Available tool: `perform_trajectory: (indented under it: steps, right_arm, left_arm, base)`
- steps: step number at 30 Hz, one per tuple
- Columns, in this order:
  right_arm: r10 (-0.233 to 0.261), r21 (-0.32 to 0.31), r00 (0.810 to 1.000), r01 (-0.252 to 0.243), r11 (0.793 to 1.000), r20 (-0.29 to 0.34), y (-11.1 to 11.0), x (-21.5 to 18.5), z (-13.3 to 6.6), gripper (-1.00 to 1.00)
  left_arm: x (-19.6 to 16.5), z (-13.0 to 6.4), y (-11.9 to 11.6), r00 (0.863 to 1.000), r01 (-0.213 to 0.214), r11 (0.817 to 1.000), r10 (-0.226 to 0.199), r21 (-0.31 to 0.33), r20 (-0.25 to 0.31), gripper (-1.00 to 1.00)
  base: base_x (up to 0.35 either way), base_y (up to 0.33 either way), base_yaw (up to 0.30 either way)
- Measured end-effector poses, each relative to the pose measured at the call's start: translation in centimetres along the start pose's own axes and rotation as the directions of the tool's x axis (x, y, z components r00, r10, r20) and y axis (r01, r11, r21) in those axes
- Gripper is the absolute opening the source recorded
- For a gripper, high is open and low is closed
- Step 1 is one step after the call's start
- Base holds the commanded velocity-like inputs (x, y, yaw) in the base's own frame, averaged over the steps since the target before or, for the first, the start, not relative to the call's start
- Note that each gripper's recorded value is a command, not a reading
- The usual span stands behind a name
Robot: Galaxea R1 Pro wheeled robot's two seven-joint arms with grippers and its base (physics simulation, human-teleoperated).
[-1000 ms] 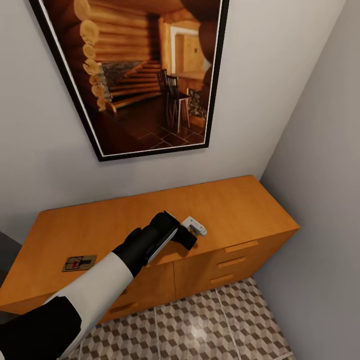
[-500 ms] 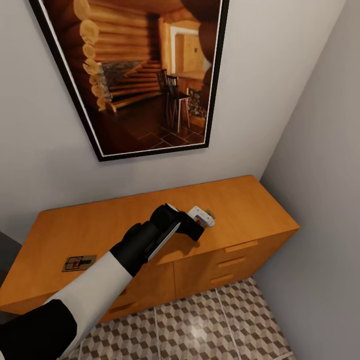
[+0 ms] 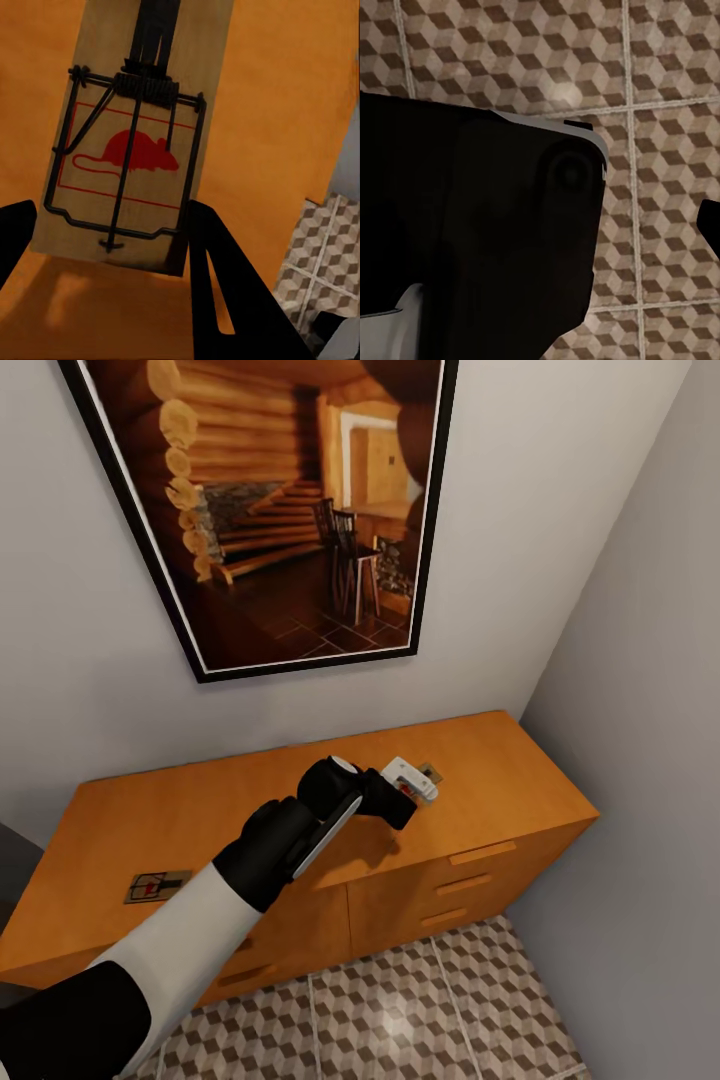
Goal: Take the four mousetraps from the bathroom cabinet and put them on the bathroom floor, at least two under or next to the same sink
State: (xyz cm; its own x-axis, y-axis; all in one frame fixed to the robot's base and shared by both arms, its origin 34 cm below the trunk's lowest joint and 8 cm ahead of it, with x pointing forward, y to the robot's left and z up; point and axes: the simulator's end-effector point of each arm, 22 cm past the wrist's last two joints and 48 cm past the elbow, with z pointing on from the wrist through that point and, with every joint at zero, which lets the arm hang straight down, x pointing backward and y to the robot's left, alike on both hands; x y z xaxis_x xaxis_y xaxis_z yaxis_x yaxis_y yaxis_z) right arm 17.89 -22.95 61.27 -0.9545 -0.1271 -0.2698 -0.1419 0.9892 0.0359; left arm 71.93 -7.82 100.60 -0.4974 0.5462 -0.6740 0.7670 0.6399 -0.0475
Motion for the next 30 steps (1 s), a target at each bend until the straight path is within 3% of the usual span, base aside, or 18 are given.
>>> perform_trajectory:
  steps: [8, 30]
  right_arm:
    - [0.000, 0.000, 1.000, 0.000, 1.000, 0.000, -0.01, -0.03, 0.02, 1.00]
    - [-0.001, 0.000, 1.000, 0.001, 1.000, 0.000, -0.05, -0.04, 0.03, 1.00]
  left_arm:
    - [-0.94, -0.72, 0.68, 0.999, 0.015, 1.000, -0.015, -0.007, 0.030, -1.00]
    - [-0.50, -0.53, 0.90, 1.000, 0.018, 1.000, -0.018, -0.009, 0.019, -1.00]
  base:
    - [-0.097, 0.000, 0.000]
    - [-0.322, 0.000, 0.000]
